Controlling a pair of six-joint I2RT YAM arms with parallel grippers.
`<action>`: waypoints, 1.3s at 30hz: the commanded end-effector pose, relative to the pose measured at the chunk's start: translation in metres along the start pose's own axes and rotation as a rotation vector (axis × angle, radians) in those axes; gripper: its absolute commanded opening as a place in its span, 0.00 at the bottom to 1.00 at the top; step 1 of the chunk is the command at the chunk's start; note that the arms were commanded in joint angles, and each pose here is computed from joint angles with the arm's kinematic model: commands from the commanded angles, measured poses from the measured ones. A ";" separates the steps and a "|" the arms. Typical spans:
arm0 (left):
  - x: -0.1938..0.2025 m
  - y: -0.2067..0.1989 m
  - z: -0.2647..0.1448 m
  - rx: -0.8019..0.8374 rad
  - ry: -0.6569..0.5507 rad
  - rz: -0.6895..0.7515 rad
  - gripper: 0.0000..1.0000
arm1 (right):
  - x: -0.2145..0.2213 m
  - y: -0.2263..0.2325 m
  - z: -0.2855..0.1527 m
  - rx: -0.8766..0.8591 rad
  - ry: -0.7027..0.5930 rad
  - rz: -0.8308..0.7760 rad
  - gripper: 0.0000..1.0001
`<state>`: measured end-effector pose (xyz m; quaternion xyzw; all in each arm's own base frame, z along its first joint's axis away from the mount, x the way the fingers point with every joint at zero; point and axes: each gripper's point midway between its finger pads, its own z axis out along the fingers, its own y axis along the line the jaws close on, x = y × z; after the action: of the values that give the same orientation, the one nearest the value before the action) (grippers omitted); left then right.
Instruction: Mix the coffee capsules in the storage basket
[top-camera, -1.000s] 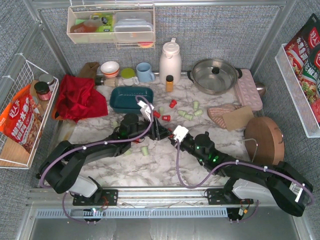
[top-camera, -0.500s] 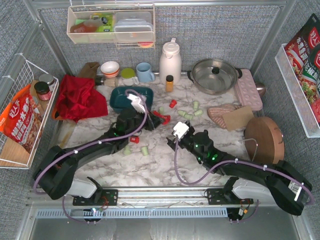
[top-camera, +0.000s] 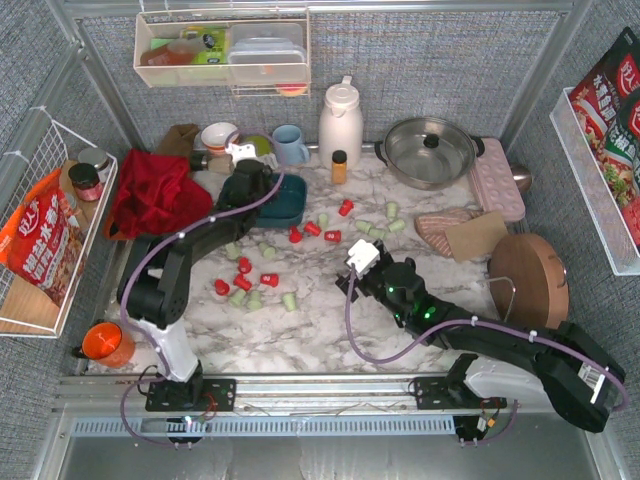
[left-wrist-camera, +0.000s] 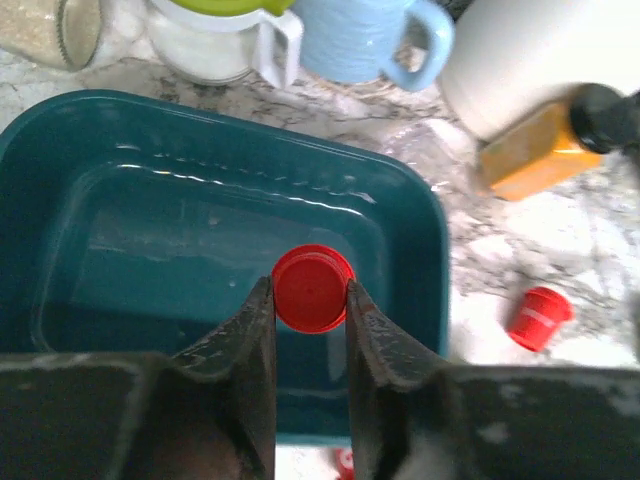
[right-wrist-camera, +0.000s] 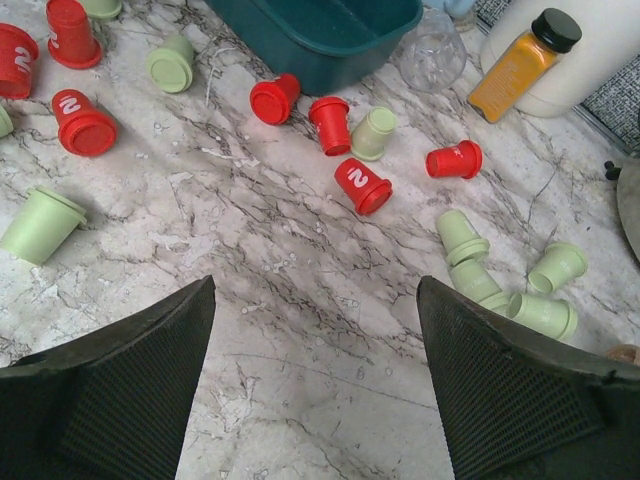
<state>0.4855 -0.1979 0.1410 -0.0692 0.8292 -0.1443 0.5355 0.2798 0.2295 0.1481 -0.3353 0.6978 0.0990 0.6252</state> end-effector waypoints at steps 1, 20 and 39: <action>0.013 0.025 0.016 -0.121 0.079 0.041 0.43 | -0.007 -0.004 0.000 0.018 -0.008 0.016 0.86; 0.074 0.116 -0.118 -0.355 0.126 -0.001 0.74 | -0.005 0.005 0.005 -0.019 0.023 0.052 0.86; 0.100 0.149 -0.090 -0.515 0.186 0.115 0.51 | -0.002 0.010 0.007 -0.039 0.032 0.059 0.86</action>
<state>0.3608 -0.0743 0.0400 -0.1391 0.8930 0.0832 0.4198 0.2790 0.2371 0.1420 -0.3292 0.7184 0.1175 0.6014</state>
